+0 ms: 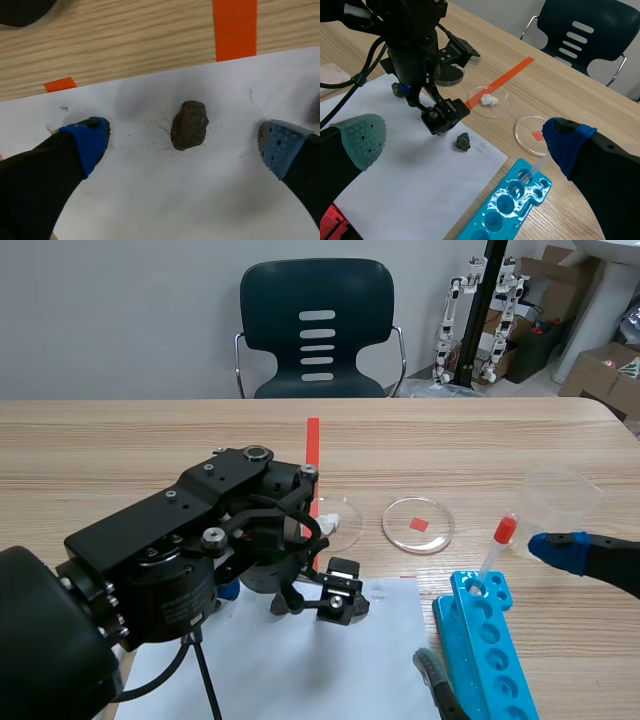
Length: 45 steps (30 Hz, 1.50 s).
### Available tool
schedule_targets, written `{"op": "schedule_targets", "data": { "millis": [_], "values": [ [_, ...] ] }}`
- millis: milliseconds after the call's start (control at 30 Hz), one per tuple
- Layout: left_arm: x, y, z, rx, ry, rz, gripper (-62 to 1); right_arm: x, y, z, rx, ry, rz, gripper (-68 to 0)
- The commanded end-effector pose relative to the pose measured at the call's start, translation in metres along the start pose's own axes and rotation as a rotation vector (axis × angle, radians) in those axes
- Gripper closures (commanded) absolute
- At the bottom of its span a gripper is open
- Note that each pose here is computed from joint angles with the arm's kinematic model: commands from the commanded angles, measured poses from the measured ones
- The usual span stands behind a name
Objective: Pick up the middle mineral with the left hand
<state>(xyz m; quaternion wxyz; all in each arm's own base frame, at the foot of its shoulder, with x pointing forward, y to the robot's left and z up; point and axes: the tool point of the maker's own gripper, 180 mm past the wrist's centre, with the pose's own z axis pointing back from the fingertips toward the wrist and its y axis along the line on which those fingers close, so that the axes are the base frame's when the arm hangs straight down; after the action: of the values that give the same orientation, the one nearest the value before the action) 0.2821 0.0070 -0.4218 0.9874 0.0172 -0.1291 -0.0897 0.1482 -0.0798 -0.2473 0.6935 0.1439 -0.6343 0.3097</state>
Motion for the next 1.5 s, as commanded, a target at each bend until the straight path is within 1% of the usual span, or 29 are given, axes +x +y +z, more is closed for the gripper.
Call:
{"op": "schedule_targets", "data": {
  "millis": [0,133,267,600,800,900,1100,1200,1333,1467],
  "values": [
    [0.009,-0.009,0.006,-0.023,-0.023,-0.004,-57.1,0.013,-0.005,-0.003,-0.014,-0.045,0.009,-67.9],
    [0.008,-0.010,0.006,-0.027,-0.018,-0.002,-51.5,0.013,-0.005,-0.003,-0.014,-0.045,0.009,-67.9],
    [0.007,-0.011,0.006,-0.032,-0.014,0.001,-42.3,0.013,-0.005,-0.003,-0.014,-0.045,0.009,-67.9],
    [0.007,-0.012,0.006,-0.037,-0.014,0.003,-23.3,0.013,-0.005,-0.003,-0.014,-0.045,0.009,-67.9],
    [0.007,-0.012,0.006,-0.037,-0.015,0.003,-15.2,0.013,-0.005,-0.003,-0.014,-0.045,0.009,-67.9],
    [0.007,-0.012,0.006,-0.037,-0.017,0.003,-13.1,0.013,-0.005,-0.003,-0.014,-0.045,0.009,-67.9],
    [0.011,-0.011,0.008,-0.037,-0.034,0.006,-13.2,0.013,-0.005,-0.003,-0.014,-0.045,0.009,-67.9],
    [0.022,-0.009,0.016,-0.043,-0.103,0.011,-13.2,0.013,-0.005,-0.003,-0.014,-0.045,0.009,-67.9],
    [0.037,-0.007,0.036,-0.067,-0.219,0.011,-13.2,0.013,-0.005,-0.003,-0.014,-0.045,0.009,-67.9],
    [0.047,0.004,0.056,-0.069,-0.321,0.002,-13.2,0.013,-0.005,-0.003,-0.014,-0.045,0.009,-67.9]
  ]
}}
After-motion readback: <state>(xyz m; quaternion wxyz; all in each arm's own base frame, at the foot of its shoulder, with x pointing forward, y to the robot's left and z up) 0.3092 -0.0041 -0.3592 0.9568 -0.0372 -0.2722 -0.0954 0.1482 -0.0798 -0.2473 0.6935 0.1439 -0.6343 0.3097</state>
